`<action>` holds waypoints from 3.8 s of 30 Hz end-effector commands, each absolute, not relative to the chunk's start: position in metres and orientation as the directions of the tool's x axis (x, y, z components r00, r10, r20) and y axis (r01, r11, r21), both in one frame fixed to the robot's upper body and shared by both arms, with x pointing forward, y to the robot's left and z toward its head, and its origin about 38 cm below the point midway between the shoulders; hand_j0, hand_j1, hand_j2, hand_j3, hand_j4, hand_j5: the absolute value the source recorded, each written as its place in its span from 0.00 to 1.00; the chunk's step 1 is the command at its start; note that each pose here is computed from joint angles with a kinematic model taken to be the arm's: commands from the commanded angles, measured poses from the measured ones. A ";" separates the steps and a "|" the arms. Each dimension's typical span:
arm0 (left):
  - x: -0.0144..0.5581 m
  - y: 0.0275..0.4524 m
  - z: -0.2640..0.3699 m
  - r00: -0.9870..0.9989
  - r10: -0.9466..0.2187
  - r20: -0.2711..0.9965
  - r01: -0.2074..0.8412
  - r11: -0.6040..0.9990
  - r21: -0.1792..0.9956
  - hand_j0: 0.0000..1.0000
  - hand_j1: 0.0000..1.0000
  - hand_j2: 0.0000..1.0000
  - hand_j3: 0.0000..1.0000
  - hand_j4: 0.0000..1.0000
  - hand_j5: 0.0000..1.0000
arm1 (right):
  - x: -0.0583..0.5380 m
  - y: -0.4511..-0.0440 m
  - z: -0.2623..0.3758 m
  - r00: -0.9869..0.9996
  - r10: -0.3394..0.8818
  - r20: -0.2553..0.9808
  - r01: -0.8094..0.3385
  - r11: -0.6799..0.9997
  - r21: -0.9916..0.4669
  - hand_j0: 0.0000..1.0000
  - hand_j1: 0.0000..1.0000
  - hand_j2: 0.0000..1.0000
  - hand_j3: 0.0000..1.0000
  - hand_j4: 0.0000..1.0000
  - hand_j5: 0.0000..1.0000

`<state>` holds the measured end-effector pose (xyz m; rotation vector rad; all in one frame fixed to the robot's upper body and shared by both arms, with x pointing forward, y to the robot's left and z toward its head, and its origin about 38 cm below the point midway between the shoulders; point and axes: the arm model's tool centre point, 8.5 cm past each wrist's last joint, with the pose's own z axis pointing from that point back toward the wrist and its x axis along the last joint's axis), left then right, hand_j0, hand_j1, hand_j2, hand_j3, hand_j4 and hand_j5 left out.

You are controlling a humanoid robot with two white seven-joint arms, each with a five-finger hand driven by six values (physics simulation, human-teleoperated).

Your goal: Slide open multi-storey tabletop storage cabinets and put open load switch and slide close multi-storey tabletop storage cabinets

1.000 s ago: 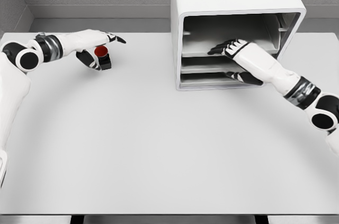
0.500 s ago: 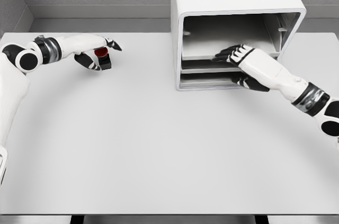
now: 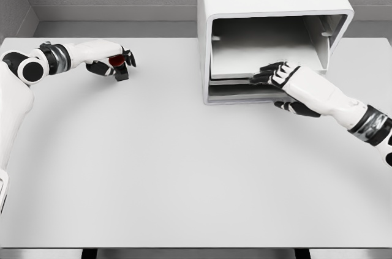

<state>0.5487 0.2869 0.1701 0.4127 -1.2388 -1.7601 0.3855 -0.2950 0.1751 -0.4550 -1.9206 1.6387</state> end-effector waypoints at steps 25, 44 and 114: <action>0.546 0.267 0.206 -0.604 -0.782 0.153 0.370 -0.106 0.923 0.43 0.43 0.43 0.43 0.43 0.43 | 0.398 -0.306 0.196 -0.756 0.622 0.206 -0.045 0.264 -0.963 0.82 0.82 0.82 0.82 0.82 0.82; 0.521 0.262 0.233 -0.676 -0.732 0.089 0.250 -0.114 0.961 0.43 0.43 0.43 0.43 0.43 0.43 | 0.392 -0.299 0.165 -0.748 0.620 0.238 -0.114 0.233 -0.966 0.82 0.82 0.82 0.82 0.82 0.82; 0.405 0.187 0.303 -0.886 -0.461 -0.058 -0.081 0.030 0.996 0.44 0.44 0.44 0.44 0.44 0.44 | 0.323 -0.391 0.238 -0.661 0.744 0.100 0.071 0.194 -0.978 0.56 0.56 0.56 0.56 0.56 0.56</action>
